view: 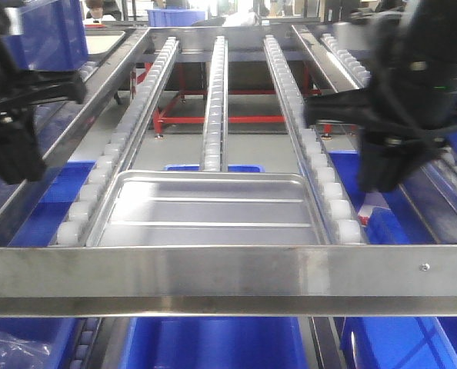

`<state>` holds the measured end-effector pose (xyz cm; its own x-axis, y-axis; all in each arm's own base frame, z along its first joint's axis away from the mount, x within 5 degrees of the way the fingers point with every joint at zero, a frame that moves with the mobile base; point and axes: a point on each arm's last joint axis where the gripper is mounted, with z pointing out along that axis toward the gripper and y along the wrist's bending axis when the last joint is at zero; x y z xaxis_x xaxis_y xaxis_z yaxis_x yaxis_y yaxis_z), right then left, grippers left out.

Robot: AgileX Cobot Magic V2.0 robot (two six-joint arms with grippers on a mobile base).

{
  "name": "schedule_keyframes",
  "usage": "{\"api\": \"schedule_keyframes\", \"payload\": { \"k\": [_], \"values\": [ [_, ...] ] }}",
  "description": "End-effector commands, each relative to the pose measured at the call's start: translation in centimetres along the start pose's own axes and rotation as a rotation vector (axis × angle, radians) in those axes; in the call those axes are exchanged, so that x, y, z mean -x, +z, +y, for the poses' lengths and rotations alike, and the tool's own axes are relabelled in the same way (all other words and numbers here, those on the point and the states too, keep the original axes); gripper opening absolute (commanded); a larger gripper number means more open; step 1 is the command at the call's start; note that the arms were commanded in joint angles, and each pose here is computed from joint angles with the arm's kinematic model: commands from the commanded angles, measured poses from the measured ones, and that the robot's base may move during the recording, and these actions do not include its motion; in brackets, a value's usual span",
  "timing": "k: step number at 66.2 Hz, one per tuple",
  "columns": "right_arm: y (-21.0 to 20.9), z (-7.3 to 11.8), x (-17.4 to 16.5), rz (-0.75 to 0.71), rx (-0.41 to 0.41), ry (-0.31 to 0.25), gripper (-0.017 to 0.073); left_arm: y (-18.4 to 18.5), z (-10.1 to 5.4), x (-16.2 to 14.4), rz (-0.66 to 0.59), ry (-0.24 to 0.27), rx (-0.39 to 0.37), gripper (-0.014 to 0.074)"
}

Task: Grab silver tray and stack on right shelf
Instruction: 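Lower both open grippers over the tray's opposite rims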

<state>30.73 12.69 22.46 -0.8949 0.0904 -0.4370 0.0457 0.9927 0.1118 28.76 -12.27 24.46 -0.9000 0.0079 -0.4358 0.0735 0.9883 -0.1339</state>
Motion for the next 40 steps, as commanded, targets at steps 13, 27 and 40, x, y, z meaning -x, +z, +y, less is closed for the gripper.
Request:
{"api": "schedule_keyframes", "payload": {
  "k": [13, 27, 40],
  "values": [
    [0.7, 2.4, 3.7, -0.028, 0.011, 0.006, 0.0059, 0.7, -1.8, 3.3, -0.028, 0.006, -0.034, -0.0093],
    [1.7, 3.8, 4.7, 0.031, 0.068, 0.011, 0.0059, 1.7, -3.9, 4.6, -0.035, 0.045, -0.055, -0.0092],
    [2.3, 3.9, 4.6, 0.047, 0.067, 0.015, 0.0059, 3.2, -5.6, 5.0, -0.010, 0.053, -0.073, -0.0092]
  ]
}}
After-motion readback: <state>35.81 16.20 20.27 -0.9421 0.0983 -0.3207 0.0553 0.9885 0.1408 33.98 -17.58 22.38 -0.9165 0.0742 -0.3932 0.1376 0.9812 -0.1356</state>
